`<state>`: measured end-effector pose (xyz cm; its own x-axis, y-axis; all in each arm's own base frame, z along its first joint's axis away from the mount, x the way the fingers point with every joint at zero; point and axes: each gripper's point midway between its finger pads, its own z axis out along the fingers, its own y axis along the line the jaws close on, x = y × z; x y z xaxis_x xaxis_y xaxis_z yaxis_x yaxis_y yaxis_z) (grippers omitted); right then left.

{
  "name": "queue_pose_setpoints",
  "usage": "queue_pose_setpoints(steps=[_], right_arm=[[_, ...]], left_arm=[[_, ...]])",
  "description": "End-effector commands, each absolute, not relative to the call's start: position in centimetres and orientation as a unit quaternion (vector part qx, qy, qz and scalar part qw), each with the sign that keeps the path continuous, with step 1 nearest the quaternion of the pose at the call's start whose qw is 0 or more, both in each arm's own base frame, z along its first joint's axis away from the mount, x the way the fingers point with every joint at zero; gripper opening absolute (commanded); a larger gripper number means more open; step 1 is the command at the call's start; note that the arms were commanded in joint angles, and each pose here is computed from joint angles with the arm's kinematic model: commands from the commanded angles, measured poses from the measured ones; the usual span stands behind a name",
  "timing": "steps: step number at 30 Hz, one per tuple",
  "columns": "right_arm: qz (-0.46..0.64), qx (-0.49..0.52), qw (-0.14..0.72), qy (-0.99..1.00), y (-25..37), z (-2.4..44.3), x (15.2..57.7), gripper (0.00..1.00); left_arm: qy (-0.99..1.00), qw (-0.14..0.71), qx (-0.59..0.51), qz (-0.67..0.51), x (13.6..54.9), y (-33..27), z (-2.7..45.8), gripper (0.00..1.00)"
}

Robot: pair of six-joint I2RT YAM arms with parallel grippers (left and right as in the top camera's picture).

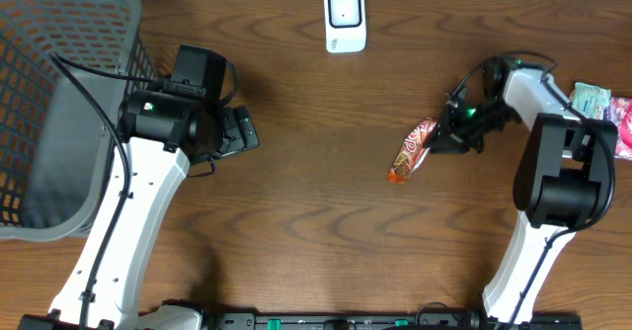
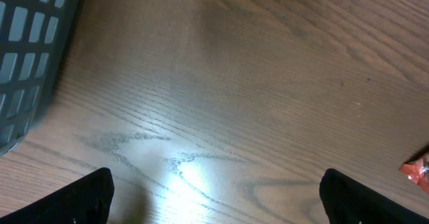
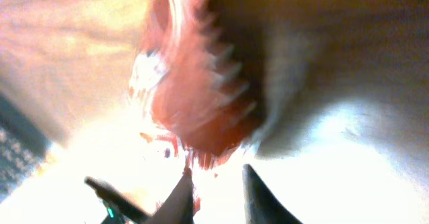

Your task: Scan the item barcode

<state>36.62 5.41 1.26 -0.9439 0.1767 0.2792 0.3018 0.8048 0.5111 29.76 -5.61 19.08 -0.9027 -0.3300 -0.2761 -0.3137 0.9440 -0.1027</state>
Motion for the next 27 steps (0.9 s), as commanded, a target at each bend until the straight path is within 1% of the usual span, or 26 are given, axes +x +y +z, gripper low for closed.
queue_pose_setpoints(steps=[1,7,11,12,17,20,21,23,25,27], right_arm=[[-0.234,-0.082,0.088,-0.965,4.6,3.8,38.1,0.39],[-0.183,-0.054,0.110,-0.975,5.3,6.7,37.7,0.46],[-0.166,-0.041,0.129,-0.977,6.6,6.3,36.7,0.69],[-0.159,-0.043,0.133,-0.977,6.9,5.9,36.4,0.72],[-0.138,-0.060,0.143,-0.978,8.5,3.7,35.6,0.74],[-0.133,-0.074,0.143,-0.978,9.3,2.0,35.2,0.71],[-0.129,-0.080,0.144,-0.978,9.4,1.3,34.9,0.67],[-0.113,-0.091,0.144,-0.979,9.0,0.4,34.6,0.64],[-0.103,-0.094,0.146,-0.979,8.8,-0.5,34.1,0.56],[-0.102,-0.094,0.150,-0.979,8.8,-0.9,33.7,0.42]], left_arm=[[0.973,0.152,-0.174,-0.026,29.8,-5.4,19.4,0.98],[0.973,0.152,-0.174,-0.026,29.8,-5.4,19.4,0.98],[0.973,0.152,-0.174,-0.026,29.8,-5.4,19.4,0.98],[0.973,0.152,-0.174,-0.026,29.8,-5.4,19.4,0.98],[0.973,0.152,-0.174,-0.026,29.8,-5.4,19.4,0.98],[0.973,0.152,-0.174,-0.026,29.8,-5.4,19.4,0.98],[0.973,0.152,-0.173,-0.026,29.8,-5.4,19.4,0.98],[0.973,0.152,-0.174,-0.026,29.8,-5.4,19.4,0.98],[0.973,0.152,-0.174,-0.026,29.8,-5.4,19.4,0.98],[0.973,0.152,-0.174,-0.026,29.8,-5.4,19.4,0.98]])
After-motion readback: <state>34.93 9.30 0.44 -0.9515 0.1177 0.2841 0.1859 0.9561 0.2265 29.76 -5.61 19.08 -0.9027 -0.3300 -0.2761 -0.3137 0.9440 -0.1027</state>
